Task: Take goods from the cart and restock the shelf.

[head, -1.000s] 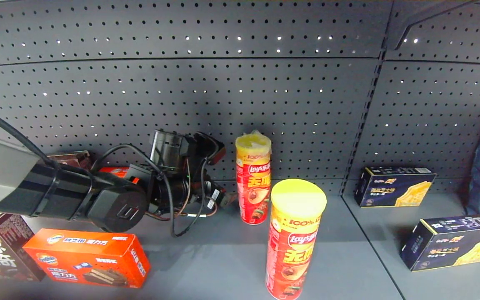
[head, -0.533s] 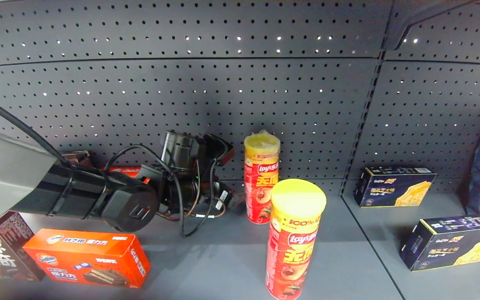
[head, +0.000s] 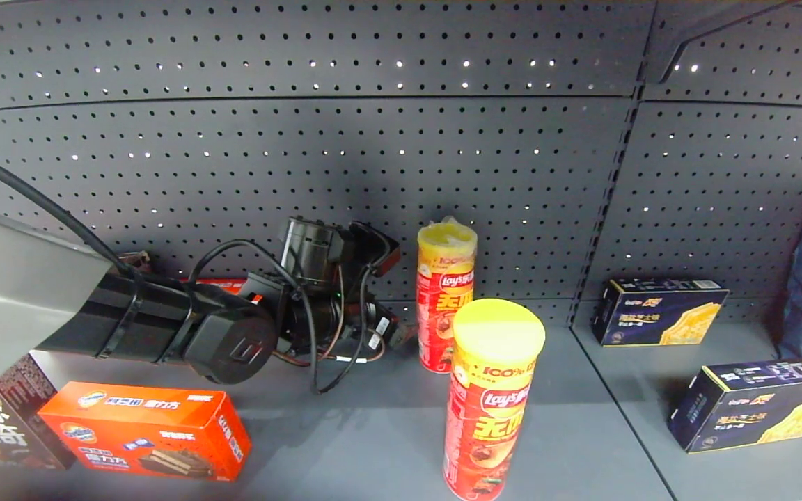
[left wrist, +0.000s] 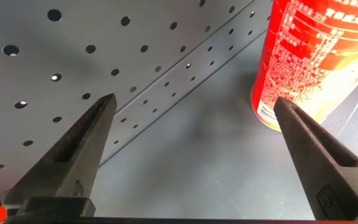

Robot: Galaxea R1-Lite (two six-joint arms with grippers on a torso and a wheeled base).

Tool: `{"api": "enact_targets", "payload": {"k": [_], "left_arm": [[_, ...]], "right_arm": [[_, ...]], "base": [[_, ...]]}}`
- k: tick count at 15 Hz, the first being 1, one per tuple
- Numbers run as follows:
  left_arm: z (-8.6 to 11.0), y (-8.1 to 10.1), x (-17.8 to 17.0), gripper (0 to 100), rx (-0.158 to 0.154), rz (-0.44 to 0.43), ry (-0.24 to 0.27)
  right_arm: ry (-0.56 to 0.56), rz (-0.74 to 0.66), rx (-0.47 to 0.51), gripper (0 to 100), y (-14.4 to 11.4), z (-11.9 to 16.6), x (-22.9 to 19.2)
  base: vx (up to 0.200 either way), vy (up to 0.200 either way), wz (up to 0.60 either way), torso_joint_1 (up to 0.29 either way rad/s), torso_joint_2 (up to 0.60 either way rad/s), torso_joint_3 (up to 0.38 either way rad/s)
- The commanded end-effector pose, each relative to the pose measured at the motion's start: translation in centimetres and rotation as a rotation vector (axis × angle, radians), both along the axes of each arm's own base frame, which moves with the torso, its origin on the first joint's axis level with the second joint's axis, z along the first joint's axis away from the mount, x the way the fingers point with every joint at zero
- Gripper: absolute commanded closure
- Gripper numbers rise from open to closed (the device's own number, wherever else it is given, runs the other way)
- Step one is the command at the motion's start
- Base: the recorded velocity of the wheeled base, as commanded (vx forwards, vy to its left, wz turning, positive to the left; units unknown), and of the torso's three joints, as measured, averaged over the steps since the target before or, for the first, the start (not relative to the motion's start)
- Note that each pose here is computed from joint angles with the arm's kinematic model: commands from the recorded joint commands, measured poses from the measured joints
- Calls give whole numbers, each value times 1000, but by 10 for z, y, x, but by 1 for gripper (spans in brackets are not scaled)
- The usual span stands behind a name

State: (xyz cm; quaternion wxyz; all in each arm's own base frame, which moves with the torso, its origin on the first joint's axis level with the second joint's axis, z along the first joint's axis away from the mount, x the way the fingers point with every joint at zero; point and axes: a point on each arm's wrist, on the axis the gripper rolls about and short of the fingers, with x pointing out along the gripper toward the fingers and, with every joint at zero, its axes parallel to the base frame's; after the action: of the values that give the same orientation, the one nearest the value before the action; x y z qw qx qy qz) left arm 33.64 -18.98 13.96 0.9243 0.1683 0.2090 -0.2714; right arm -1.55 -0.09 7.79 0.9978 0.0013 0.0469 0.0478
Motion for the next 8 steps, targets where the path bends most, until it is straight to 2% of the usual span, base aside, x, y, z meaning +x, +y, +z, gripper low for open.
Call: {"api": "enact_targets", "payload": {"k": [1, 5, 8], "left_arm": [[-1, 1, 0, 0, 1, 5, 0], [2, 6, 3, 0, -6, 23, -17], [-4, 8, 1, 0, 9, 31, 1]], "right_arm": [[2, 1, 0, 0, 0, 0, 0], [2, 1, 0, 0, 0, 0, 0], [2, 1, 0, 0, 0, 0, 0]], "base": [[0, 0, 0, 0, 0, 0], [0, 0, 0, 0, 0, 0], [0, 0, 0, 0, 0, 0]]}}
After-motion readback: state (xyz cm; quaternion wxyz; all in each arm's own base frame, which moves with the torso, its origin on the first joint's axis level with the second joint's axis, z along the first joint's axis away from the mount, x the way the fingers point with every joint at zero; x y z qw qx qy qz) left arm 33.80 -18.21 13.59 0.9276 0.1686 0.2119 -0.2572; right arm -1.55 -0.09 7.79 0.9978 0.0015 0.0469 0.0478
